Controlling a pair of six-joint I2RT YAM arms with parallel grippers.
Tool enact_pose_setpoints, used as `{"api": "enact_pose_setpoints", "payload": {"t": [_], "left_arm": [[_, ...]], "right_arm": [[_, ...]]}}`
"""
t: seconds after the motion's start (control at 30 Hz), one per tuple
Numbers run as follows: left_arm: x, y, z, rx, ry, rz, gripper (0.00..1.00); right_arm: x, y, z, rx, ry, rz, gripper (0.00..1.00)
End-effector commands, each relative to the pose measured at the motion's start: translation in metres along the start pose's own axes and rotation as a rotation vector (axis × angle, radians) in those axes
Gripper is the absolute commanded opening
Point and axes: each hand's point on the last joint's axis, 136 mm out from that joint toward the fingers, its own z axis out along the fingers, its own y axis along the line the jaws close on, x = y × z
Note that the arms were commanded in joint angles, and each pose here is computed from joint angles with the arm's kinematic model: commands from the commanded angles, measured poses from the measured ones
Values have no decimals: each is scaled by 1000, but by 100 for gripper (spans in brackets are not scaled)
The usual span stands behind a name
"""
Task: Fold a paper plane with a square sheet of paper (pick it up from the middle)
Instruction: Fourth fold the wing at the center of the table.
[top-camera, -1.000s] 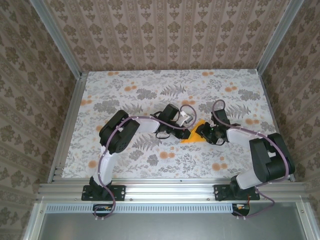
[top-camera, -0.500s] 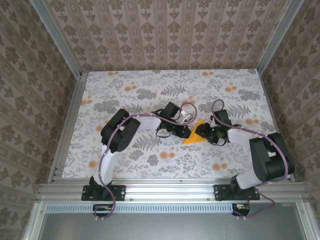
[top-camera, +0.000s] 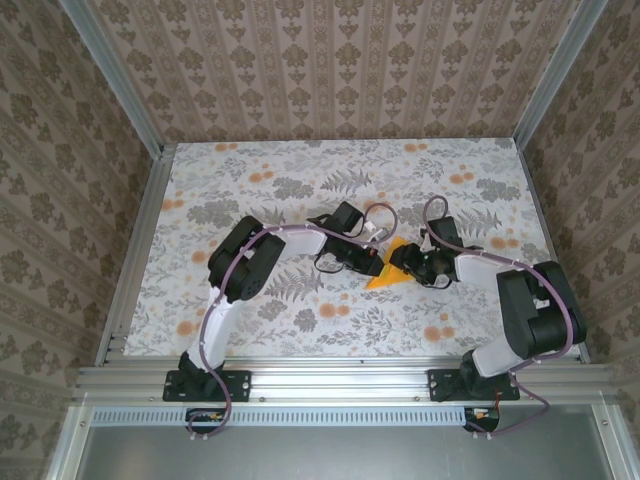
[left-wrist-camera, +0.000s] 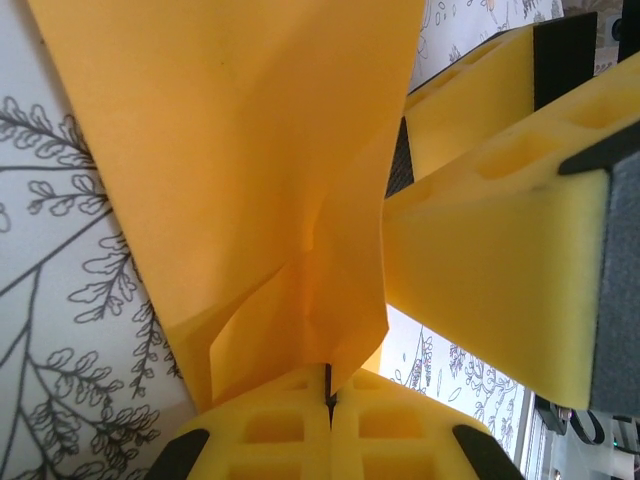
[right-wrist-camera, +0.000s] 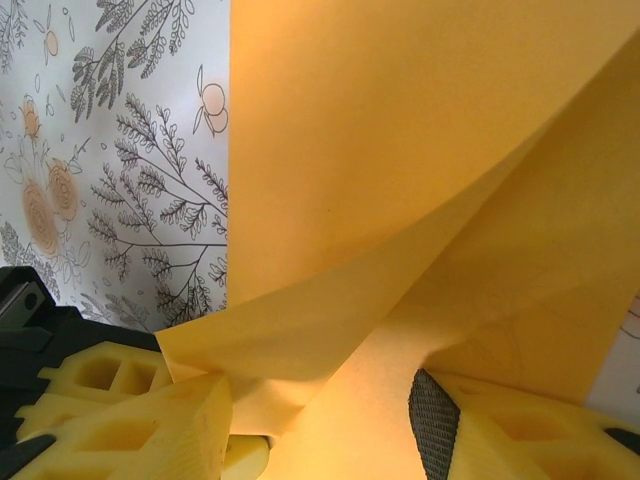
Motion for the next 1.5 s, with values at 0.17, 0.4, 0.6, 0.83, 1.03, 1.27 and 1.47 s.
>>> {"api": "enact_pose_setpoints", "payload": {"t": [0.17,0.4,0.6,0.83,1.03,1.27,1.47], "left_arm": [[14,15,7,-20,44,-71,0],[14,20,7,-37,41,-81,0],[15,25,5,-53,39,-100,0],[17,31,6,-58,45,-139,0],[20,32,7,-49,57,-171,0],[22,37,7,-48,54,-222,0],[18,37,4,-17,32,-261,0]], "right_arm": [[8,-19,3,31,7,37,62],[-1,2,-12,-54,-38,8,65],[-7,8,-16,-45,-41,-30,64],[-10,2,-8,10,-1,-21,60],[-6,-12,1,92,55,10,55],[-8,-9,0,87,59,22,56],[-16,18,-20,-22,-13,-36,62]]}}
